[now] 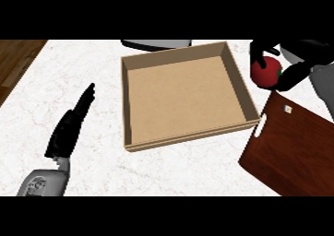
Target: Pick the tomato from the tray and place it in the cardboard box
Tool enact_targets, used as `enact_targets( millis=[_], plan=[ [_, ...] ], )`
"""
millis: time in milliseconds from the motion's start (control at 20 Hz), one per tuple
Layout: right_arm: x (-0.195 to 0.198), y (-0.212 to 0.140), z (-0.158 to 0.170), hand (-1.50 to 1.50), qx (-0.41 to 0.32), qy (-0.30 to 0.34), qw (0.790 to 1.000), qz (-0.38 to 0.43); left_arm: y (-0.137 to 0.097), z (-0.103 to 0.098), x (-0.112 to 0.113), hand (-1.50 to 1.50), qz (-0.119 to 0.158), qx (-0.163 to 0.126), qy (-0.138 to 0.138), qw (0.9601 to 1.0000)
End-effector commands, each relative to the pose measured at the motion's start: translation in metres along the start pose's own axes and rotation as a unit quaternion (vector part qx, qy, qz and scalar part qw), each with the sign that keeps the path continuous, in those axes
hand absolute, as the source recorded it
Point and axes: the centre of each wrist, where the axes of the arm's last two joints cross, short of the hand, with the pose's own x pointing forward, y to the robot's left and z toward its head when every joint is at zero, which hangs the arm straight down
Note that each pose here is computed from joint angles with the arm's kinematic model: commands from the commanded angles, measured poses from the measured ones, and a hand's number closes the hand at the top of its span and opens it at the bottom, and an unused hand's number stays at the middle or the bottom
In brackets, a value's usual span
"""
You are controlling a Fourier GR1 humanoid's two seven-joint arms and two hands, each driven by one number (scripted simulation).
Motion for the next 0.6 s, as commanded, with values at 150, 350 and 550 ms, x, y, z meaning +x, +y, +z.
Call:
enact_targets(
  millis=[150,350,550],
  plan=[
    [0.004,-0.023,-0.048,1.5,0.018,-0.134,0.984,-0.115,0.005,-0.003,-0.001,0.0,-0.003,0.016,0.009,0.9998],
    [0.006,-0.022,-0.068,1.5,0.022,-0.152,0.979,-0.137,0.008,0.002,-0.006,0.0,0.0,0.031,0.023,0.9993],
    [0.015,-0.018,-0.101,1.5,0.048,-0.147,0.979,-0.13,0.014,0.015,-0.013,0.0,0.003,0.034,0.025,0.9991]
  ],
)
